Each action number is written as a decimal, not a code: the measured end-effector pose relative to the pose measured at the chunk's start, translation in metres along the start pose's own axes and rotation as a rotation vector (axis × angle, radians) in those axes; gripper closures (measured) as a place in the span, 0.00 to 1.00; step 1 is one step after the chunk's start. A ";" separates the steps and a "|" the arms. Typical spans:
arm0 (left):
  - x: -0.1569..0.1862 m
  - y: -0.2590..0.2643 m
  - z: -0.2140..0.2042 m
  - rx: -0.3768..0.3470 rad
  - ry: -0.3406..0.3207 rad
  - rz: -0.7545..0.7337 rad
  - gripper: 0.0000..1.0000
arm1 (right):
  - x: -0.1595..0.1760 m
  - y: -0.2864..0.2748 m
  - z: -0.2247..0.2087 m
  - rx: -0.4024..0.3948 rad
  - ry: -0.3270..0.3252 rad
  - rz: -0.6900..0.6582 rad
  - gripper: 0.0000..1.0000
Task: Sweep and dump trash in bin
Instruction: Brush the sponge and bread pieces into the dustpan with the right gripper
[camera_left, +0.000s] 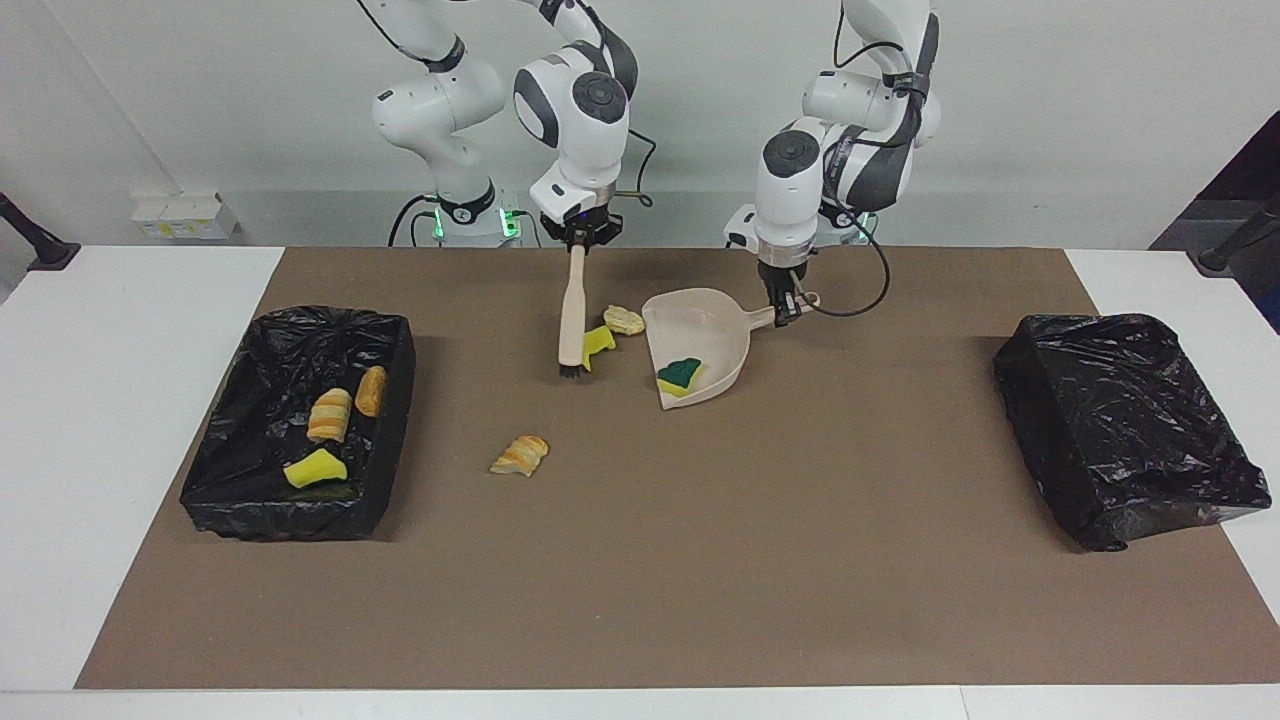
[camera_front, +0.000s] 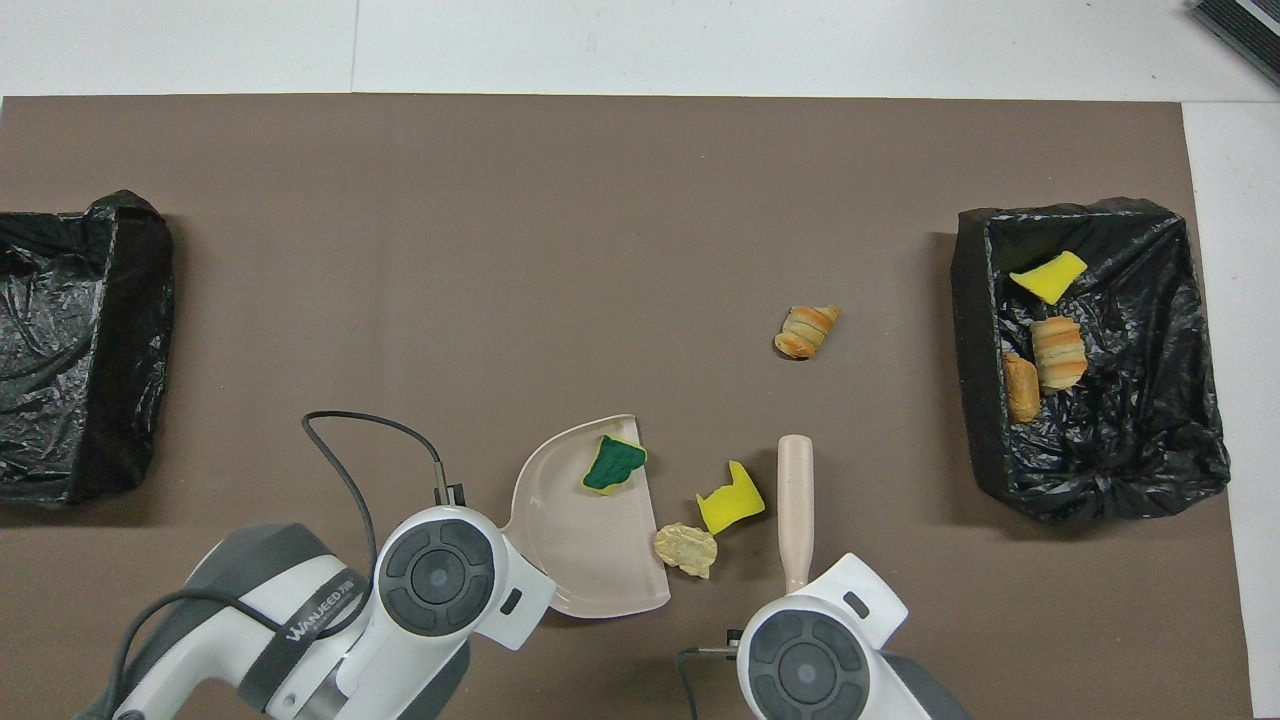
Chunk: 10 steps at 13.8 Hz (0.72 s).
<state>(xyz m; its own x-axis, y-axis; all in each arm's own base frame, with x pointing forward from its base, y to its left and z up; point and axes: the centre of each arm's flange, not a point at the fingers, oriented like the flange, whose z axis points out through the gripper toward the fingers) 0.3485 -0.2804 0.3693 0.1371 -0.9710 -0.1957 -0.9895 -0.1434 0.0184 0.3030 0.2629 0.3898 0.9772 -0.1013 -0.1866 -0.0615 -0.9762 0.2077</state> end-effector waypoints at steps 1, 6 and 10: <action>0.002 0.006 -0.002 0.000 -0.006 -0.013 0.69 | -0.004 -0.001 0.000 0.021 -0.018 0.006 0.73; 0.004 0.015 0.000 -0.003 -0.020 -0.075 0.69 | -0.009 -0.030 0.018 0.113 -0.026 -0.030 0.73; 0.003 0.016 0.004 -0.007 -0.025 -0.093 0.69 | -0.036 -0.077 0.010 0.191 0.005 -0.119 0.73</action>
<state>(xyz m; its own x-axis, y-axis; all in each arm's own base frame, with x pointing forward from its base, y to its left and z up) 0.3331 -0.2847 0.3654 0.2268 -0.9485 -0.2211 -0.9722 -0.2339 0.0064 0.2705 0.3393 0.3708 0.9808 0.0171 -0.1945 0.0171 -0.9999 -0.0016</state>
